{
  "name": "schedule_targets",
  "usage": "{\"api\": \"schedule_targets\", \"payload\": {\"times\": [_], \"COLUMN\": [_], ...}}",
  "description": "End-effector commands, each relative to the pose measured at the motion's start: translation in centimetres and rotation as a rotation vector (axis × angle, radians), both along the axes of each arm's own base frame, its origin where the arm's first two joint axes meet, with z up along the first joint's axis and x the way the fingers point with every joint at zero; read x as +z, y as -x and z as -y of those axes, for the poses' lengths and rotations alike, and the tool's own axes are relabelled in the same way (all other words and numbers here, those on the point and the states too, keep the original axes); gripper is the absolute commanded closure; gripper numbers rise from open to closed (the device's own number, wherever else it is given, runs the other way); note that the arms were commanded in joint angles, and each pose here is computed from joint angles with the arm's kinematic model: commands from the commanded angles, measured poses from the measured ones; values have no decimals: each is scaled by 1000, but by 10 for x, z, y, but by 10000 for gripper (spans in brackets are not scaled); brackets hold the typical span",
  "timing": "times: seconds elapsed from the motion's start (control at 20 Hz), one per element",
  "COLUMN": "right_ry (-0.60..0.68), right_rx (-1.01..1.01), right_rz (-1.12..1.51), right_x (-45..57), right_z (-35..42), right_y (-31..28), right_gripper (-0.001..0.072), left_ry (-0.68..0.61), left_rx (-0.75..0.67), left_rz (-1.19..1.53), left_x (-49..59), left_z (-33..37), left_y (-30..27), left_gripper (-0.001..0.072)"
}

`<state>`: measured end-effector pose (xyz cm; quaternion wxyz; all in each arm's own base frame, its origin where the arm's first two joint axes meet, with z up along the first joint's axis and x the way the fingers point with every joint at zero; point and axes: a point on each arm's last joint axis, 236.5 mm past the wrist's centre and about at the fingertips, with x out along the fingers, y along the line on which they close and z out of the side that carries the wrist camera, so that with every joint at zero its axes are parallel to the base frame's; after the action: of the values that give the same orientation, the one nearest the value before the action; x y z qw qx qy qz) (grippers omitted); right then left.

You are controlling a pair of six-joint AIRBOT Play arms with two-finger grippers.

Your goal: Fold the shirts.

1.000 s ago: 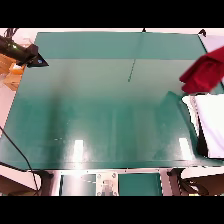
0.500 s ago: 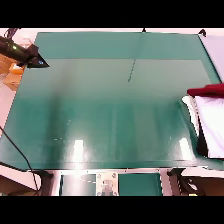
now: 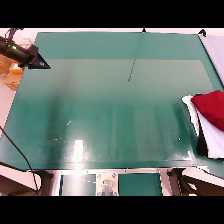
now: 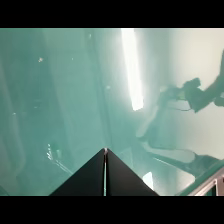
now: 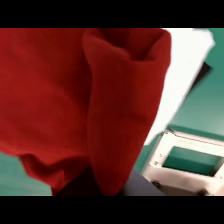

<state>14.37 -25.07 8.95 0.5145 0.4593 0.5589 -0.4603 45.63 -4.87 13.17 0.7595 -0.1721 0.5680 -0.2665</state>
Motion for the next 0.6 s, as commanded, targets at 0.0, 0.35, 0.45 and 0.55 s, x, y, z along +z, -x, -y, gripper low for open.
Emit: {"api": "schedule_targets", "payload": {"times": [0.0,0.35,0.45,0.55], "right_ry": [-96,-183,-133,-69], "right_rx": [8,62,226,426], "right_rz": [-195,87,365,531], "right_x": [-56,-48,-11,18], "right_z": [-22,-35,-44,-72], "right_y": [48,-28,-105,-164], "right_gripper": [571,438,692,695], "left_ry": [6,50,48,41], "left_rx": [-10,-22,-53,-85], "left_rz": [2,20,8,29], "left_x": [1,9,10,17], "left_z": [1,10,18,29], "left_y": [1,0,7,13], "left_gripper": [686,686,687,687]}}
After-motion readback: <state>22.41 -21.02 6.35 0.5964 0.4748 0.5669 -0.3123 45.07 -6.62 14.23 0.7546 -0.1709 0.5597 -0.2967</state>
